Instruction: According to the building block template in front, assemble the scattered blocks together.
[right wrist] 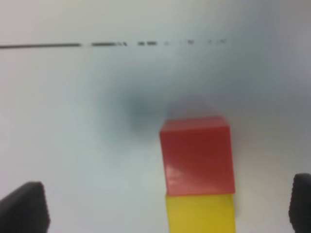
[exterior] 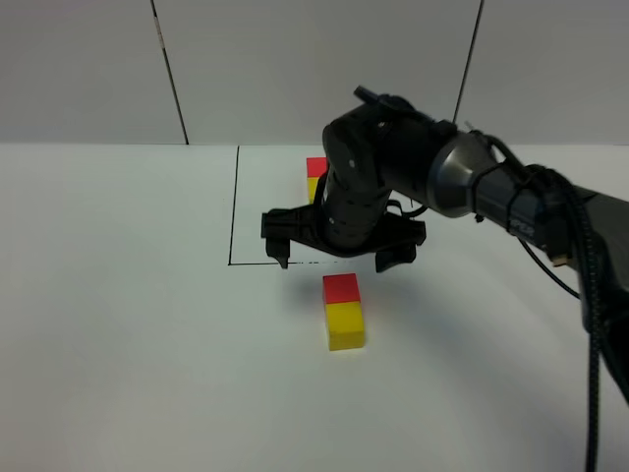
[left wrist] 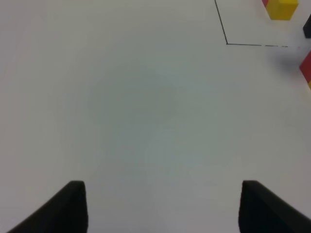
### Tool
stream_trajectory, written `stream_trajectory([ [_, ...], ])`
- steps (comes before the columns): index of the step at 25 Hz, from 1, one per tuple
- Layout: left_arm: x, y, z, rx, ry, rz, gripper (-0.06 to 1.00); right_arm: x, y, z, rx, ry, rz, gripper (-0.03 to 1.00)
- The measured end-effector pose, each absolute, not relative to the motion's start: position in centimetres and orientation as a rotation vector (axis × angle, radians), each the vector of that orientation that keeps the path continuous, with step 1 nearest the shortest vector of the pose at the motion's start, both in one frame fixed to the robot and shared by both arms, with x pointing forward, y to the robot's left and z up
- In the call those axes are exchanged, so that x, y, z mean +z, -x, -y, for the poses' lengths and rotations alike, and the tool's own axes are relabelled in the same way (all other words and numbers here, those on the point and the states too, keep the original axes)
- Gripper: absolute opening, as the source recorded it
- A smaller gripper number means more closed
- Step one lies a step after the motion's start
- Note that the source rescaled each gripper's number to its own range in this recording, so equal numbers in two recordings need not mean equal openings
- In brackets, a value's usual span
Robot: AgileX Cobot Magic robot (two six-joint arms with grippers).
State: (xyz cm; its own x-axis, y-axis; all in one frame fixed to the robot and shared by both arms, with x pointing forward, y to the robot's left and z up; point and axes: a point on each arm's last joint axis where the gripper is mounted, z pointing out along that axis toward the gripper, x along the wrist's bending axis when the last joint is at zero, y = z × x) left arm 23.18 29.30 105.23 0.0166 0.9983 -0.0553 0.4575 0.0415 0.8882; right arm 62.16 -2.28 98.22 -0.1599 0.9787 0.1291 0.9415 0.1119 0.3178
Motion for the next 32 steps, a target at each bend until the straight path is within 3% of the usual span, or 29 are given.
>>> stream_trajectory([
  [3, 105.2, -23.2, -29.3, 0.887, -1.522, -1.548, 0.46, 102.0, -62.2, 3.7, 0.617, -1.953, -2.202, 1.00],
  [7, 105.2, -23.2, -29.3, 0.887, -1.522, -1.548, 0.46, 105.3, -64.2, 9.0, 0.668, -1.998, -2.038, 1.00],
  [12, 105.2, -23.2, -29.3, 0.887, -1.522, -1.548, 0.46, 107.7, -66.2, 17.5, 0.641, -2.078, -1.827, 1.00],
  [17, 105.2, -23.2, -29.3, 0.887, -1.522, -1.548, 0.46, 108.5, -64.5, 25.8, 0.602, -2.184, -1.629, 1.00],
  [23, 105.2, -23.2, -29.3, 0.887, -1.522, -1.548, 0.46, 107.4, -57.5, 33.9, 0.532, -2.293, -1.406, 0.99],
  [27, 105.2, -23.2, -29.3, 0.887, -1.522, -1.548, 0.46, 108.0, -50.8, 35.2, 0.588, -2.267, -1.297, 0.99],
  [32, 105.2, -23.2, -29.3, 0.887, -1.522, -1.548, 0.46, 109.7, -41.8, 34.0, 0.661, -2.140, -1.270, 0.99],
])
